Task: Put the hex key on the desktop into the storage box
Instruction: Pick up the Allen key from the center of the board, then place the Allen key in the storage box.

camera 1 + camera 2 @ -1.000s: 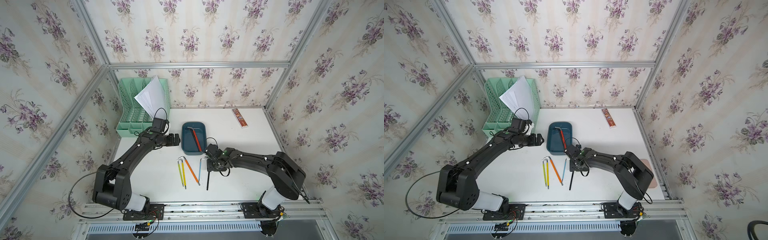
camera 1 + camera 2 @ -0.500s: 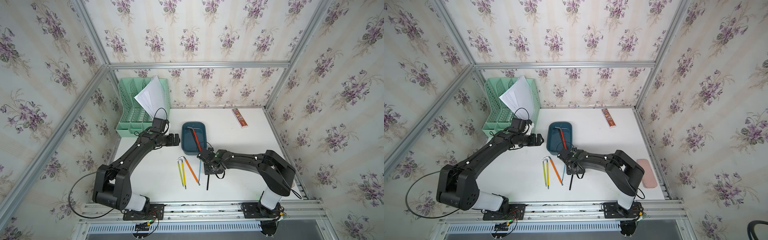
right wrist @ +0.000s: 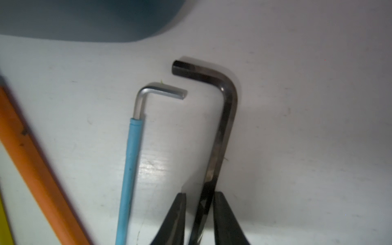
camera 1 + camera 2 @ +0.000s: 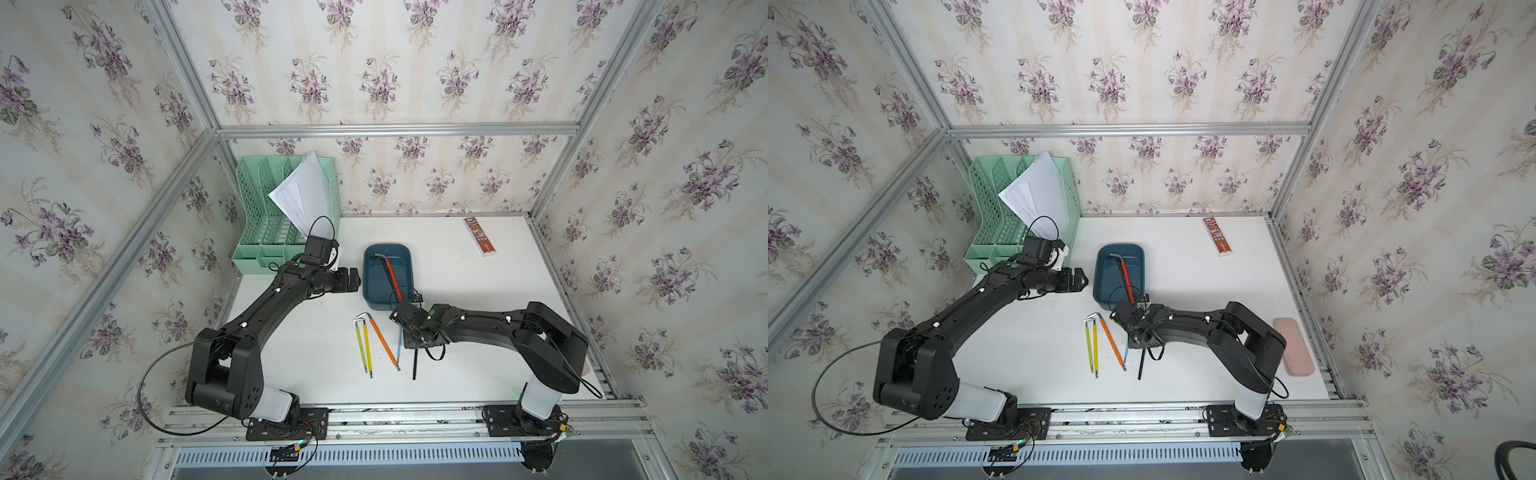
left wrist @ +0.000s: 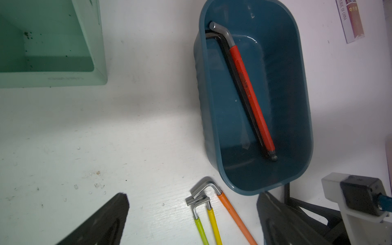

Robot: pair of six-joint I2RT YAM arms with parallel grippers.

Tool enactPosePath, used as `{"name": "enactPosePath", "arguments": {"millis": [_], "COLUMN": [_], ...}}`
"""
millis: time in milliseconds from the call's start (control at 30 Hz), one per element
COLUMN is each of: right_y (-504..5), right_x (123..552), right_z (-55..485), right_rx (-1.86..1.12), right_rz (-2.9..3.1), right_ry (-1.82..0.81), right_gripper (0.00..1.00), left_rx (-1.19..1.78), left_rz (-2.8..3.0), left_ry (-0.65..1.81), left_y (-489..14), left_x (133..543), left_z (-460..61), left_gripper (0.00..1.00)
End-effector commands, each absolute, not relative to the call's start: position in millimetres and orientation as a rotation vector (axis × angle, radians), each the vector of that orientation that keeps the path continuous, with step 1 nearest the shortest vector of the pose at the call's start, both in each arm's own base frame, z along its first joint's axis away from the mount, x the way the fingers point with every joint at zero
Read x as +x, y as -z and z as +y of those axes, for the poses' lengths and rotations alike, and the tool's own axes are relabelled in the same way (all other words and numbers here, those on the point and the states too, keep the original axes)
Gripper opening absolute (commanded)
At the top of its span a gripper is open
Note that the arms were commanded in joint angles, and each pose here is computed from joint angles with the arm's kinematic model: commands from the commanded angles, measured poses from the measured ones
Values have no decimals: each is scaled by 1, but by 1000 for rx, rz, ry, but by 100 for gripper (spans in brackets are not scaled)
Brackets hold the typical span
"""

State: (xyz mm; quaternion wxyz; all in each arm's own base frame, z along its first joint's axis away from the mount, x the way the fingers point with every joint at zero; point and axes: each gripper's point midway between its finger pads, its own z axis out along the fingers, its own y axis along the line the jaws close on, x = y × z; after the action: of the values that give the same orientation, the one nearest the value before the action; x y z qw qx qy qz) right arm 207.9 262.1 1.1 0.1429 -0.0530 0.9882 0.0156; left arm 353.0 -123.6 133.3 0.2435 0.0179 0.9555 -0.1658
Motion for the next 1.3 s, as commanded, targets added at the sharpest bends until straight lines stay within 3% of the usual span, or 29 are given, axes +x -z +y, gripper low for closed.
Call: {"name": "enactPosePath", "arguments": {"millis": [0, 133, 367, 900, 1267], "right_y": [21, 14, -3, -94, -169], "right_x": [173, 174, 186, 238, 307], "right_z": [221, 217, 214, 215, 251], "right_rx": [-163, -154, -119, -20, -148], "right_rz": [2999, 2973, 2909, 2688, 2545], "right_ry": [143, 133, 89, -167, -281], "right_gripper": [18, 9, 1, 0, 0], "left_rx": [71, 67, 46, 39, 71], "left_rz": [2601, 2612, 2611, 2605, 2591], "left_ry": [439, 416, 436, 537, 644], "left_y": [-138, -135, -139, -155, -202], "left_x": [354, 354, 351, 352, 355], "left_z": [-122, -120, -121, -133, -140], "left_gripper": [99, 99, 99, 99, 99]}}
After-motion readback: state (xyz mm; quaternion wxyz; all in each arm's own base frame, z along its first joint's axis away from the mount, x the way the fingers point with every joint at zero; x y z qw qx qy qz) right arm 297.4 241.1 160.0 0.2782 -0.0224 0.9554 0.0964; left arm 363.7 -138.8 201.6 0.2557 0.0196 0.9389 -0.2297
